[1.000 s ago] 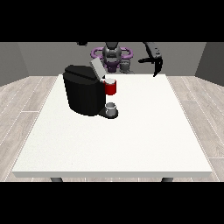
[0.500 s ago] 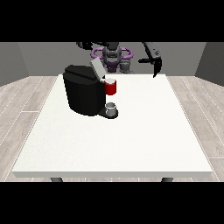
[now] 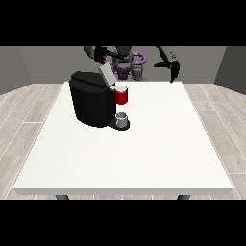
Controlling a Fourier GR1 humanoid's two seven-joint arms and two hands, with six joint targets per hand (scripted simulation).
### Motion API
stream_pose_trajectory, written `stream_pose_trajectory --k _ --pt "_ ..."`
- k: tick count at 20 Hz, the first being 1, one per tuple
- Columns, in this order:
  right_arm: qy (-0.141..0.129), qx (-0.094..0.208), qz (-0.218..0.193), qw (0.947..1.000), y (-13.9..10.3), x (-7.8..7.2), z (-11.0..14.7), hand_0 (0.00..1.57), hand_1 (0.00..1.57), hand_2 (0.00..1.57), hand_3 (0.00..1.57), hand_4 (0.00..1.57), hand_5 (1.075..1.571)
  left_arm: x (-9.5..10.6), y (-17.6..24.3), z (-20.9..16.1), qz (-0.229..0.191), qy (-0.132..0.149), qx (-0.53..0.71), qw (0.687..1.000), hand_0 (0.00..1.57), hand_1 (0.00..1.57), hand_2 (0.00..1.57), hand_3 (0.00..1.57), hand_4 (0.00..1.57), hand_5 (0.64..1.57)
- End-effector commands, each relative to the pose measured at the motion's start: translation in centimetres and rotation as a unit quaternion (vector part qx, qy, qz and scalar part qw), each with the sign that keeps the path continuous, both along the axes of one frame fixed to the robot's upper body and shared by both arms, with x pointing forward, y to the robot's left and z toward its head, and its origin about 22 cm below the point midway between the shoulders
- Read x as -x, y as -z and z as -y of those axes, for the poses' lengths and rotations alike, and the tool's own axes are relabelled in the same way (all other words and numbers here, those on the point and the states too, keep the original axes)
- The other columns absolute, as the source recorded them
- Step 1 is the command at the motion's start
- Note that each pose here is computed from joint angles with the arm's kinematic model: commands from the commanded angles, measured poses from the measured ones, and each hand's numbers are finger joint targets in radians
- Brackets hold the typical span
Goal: Insert the coffee pod into the coffee machine and close the lid
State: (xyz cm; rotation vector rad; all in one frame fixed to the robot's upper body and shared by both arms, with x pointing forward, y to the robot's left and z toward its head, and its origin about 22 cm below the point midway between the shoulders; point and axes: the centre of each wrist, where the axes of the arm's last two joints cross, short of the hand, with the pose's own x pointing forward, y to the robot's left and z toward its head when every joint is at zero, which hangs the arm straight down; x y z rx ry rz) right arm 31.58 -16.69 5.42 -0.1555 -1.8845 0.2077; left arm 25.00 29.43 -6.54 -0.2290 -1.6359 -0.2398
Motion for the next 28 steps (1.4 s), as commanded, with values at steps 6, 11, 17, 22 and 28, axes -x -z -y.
stream_pose_trajectory --k 6,11,17,22,28 --pt "0.028 0.009 -0.009 0.9995 -1.0 -3.7 2.6 0.00 0.00 0.00 0.00 0.39 1.571 1.0 0.0 0.0 0.010 -0.009 0.002 1.000 0.00 0.00 0.00 0.00 0.36 1.571" --pt "0.022 -0.007 -0.005 0.9997 -1.2 -5.1 3.1 0.00 0.00 0.00 0.00 0.46 1.571 -0.4 -1.1 -2.4 0.030 -0.012 0.002 0.999 0.00 0.00 0.00 0.00 0.29 1.571" --pt "0.039 -0.012 0.004 0.9992 -0.5 -6.3 4.8 0.00 0.00 0.00 0.00 0.43 1.571 0.4 -0.6 -0.3 0.038 0.003 0.014 0.999 0.00 0.00 0.00 0.00 0.40 1.571" --pt "0.024 -0.006 0.030 0.9992 -3.2 -7.7 2.5 0.00 0.00 0.00 0.00 0.24 1.571 -3.0 -2.3 0.0 0.053 -0.001 0.017 0.998 0.00 0.00 0.00 0.00 0.34 1.571" --pt "0.011 -0.005 0.032 0.9994 -2.6 -7.5 1.2 0.00 0.00 0.00 0.00 0.43 1.571 -2.4 -1.9 -1.3 0.049 -0.006 0.009 0.999 0.00 0.00 0.00 0.00 0.38 1.571"
